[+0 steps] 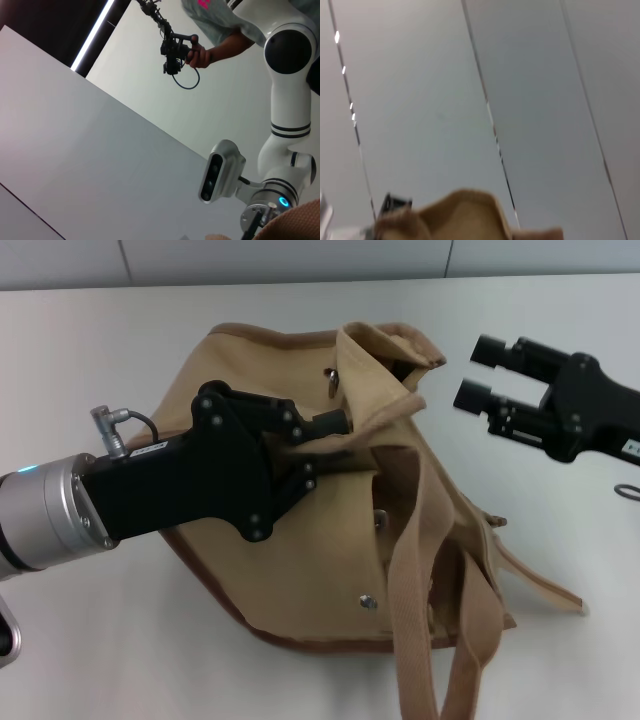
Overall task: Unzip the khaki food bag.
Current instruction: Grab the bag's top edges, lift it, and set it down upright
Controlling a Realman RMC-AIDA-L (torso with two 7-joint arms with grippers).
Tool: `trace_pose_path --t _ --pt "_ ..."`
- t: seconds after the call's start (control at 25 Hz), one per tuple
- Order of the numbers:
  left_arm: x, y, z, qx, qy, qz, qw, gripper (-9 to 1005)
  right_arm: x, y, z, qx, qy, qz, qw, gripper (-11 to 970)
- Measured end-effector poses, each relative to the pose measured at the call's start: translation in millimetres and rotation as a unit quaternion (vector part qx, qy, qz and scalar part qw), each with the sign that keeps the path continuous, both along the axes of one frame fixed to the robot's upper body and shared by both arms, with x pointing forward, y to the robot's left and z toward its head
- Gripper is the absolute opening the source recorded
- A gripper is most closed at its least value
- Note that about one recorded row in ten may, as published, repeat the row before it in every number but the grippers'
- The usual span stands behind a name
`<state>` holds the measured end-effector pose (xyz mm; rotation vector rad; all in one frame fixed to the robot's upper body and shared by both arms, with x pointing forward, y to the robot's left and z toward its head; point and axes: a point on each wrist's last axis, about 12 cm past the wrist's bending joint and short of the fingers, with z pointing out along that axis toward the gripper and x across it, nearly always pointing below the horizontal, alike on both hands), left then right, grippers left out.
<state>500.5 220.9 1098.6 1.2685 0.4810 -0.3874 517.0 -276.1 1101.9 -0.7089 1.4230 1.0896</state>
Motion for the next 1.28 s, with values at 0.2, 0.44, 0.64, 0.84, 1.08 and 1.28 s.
trace_pose_path --t 0.2,0.44,0.64,0.84,1.08,1.28 --pt "-0.2 -1 -0.5 0.002 0.001 -0.003 1.0 78 6.6 19 -0.3 0.019 0.001 0.023 1.0 693" --pt "0.0 -1 -1.0 0.004 0.002 -0.002 1.0 78 14.4 49 -0.1 -0.008 -0.01 0.086 0.996 694" --pt "0.0 -1 -1.2 0.005 0.002 -0.002 1.0 78 21.5 63 -1.4 -0.066 0.006 0.115 0.991 694" --pt "-0.3 -1 -1.2 0.005 0.002 -0.002 1.0 78 21.5 58 -2.8 -0.112 0.027 0.12 0.986 694" --pt "0.3 -1 -0.2 0.003 -0.001 -0.001 1.0 78 11.8 41 -5.8 -0.161 0.023 0.114 0.98 694" --pt "0.6 -1 0.4 0.001 -0.002 0.001 1.0 78 -0.6 26 -3.9 -0.162 0.016 0.105 0.981 693"
